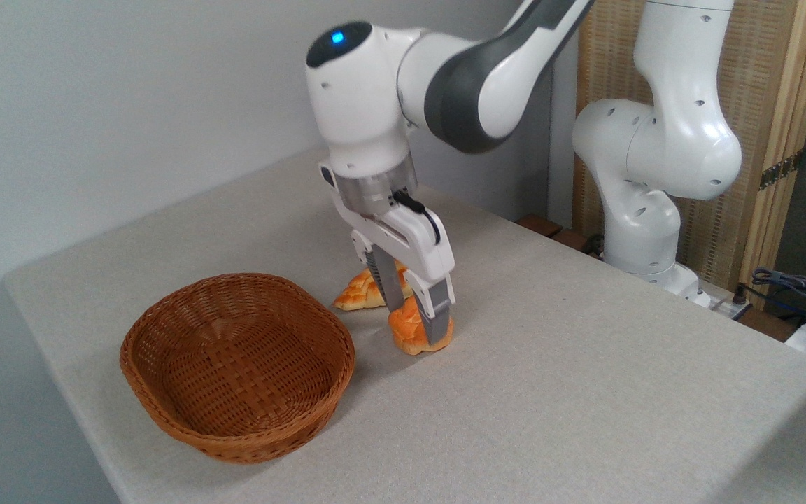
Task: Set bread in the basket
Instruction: 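Lift the held bun and carry it over the wicker basket, then lower the bun into the basket and open the gripper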
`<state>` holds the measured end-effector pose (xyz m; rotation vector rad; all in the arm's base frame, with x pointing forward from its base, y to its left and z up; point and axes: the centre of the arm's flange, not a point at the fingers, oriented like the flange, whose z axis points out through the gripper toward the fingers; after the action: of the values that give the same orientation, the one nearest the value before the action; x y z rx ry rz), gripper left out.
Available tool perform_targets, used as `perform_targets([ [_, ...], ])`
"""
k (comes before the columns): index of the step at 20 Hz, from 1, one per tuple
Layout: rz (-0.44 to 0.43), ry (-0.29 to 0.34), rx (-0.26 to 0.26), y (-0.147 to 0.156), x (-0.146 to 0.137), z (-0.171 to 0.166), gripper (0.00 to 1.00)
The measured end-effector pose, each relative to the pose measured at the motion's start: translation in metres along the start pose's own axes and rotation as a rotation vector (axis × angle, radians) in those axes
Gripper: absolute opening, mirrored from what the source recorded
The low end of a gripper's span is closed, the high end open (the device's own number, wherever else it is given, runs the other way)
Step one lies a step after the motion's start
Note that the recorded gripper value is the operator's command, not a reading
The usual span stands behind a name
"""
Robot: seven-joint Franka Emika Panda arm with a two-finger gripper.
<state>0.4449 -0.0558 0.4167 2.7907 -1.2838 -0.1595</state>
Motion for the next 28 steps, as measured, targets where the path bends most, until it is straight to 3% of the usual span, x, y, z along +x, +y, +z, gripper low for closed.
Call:
perform_targets([
  [1,0.000,-0.010,-0.009,0.002,-0.002,0.008,0.37],
  [2,0.000,-0.013,-0.012,0.002,-0.003,0.010,0.29],
  [13,0.015,-0.013,-0.012,0.002,-0.002,0.009,0.29],
  [16,0.024,0.001,-0.001,-0.002,0.005,-0.025,0.30],
  [21,0.033,0.126,0.100,-0.026,0.027,-0.122,0.32],
  [24,0.030,0.175,0.114,-0.058,0.060,-0.119,0.34],
  [25,0.029,0.195,0.130,-0.071,0.073,-0.109,0.42],
  [27,0.025,0.218,0.148,-0.091,0.093,-0.082,0.82],
  [28,0.024,0.222,0.150,-0.098,0.100,-0.070,0.95],
])
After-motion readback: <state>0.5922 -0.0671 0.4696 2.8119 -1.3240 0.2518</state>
